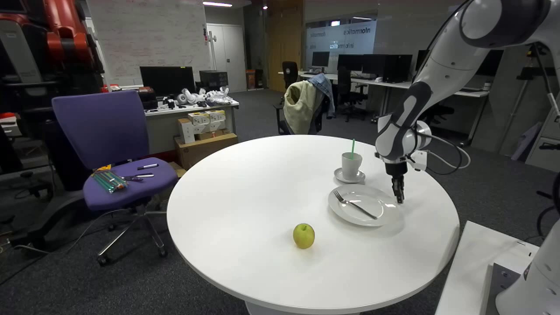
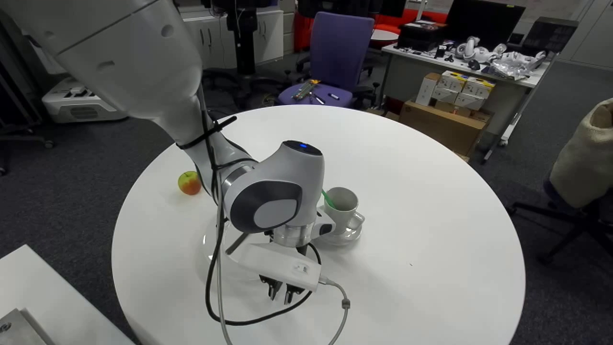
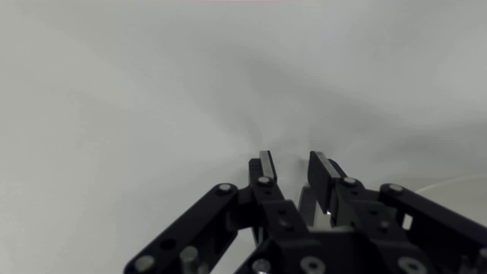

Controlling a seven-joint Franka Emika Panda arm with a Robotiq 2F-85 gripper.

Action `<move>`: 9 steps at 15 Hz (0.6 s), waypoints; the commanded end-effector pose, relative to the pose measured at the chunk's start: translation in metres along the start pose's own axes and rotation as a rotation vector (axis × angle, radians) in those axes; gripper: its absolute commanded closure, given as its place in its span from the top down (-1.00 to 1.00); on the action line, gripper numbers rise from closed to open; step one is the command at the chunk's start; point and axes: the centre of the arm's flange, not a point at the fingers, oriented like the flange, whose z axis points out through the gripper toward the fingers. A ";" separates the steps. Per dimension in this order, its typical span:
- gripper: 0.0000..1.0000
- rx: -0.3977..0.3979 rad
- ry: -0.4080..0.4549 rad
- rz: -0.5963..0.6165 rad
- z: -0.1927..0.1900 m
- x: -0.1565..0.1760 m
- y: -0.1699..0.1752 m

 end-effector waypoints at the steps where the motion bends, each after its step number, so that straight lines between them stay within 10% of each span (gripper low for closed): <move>1: -0.19 -0.011 0.019 0.002 -0.008 -0.004 -0.014; 9: -0.15 -0.042 0.077 0.073 -0.009 0.004 -0.018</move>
